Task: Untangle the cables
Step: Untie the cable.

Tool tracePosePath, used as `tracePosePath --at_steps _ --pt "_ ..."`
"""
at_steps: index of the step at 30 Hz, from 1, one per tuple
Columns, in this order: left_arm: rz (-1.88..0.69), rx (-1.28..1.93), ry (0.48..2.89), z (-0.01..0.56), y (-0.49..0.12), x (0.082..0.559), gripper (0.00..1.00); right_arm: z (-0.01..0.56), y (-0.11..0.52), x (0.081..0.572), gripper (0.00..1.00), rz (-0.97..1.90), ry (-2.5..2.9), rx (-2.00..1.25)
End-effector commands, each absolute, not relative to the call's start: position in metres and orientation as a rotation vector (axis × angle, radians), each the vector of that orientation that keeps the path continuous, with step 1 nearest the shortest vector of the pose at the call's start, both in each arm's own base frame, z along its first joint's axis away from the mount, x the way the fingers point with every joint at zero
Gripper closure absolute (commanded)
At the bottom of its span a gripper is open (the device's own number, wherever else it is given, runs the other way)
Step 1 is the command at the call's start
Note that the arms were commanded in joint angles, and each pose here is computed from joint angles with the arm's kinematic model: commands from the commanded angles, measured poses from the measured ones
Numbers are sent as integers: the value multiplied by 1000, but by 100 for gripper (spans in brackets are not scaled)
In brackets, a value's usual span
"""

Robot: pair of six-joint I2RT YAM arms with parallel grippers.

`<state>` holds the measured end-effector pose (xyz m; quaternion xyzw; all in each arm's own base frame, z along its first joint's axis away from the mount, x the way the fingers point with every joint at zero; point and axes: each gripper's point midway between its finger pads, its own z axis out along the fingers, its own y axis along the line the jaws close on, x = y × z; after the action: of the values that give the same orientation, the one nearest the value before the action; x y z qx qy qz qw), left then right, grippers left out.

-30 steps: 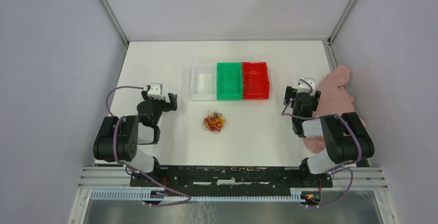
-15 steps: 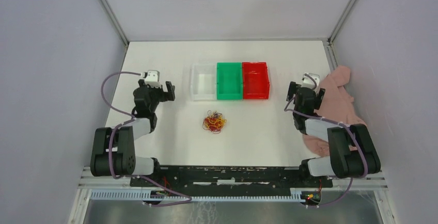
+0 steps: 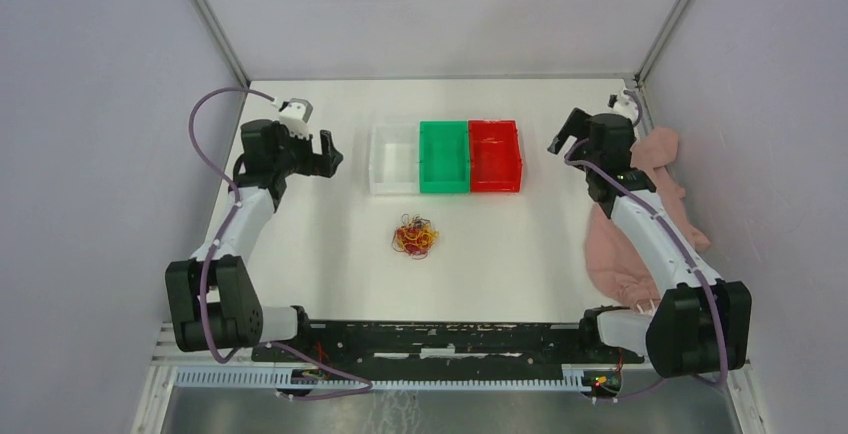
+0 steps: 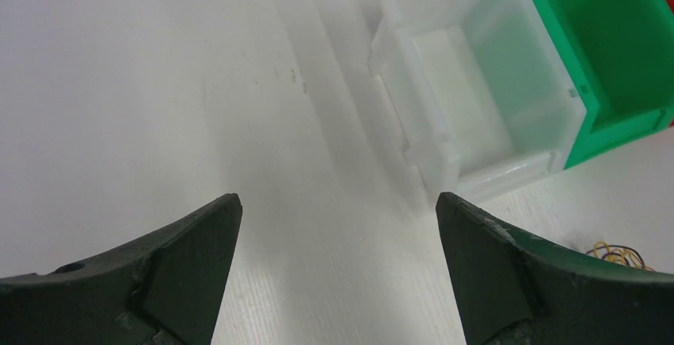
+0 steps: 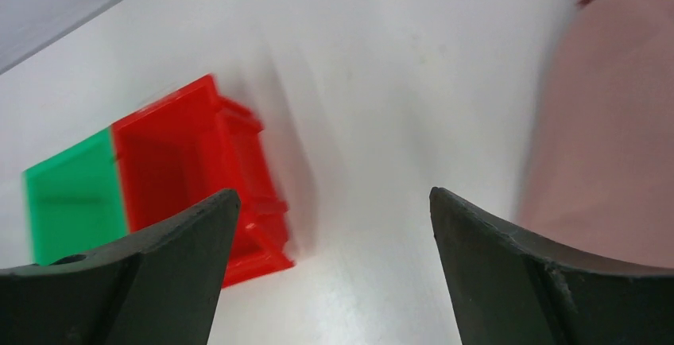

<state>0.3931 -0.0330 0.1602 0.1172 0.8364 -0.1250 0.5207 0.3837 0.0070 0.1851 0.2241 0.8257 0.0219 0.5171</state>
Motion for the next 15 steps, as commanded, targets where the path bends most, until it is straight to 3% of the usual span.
tracePosePath --at_steps 1,7,15 --pt "-448 410 2131 158 -51 369 1 200 89 366 7 410 2072 407" --pt "-529 454 2162 163 -61 356 1 172 185 323 25 505 2218 275" --pt "-548 453 2171 172 -64 343 1 121 299 280 36 629 2366 101"
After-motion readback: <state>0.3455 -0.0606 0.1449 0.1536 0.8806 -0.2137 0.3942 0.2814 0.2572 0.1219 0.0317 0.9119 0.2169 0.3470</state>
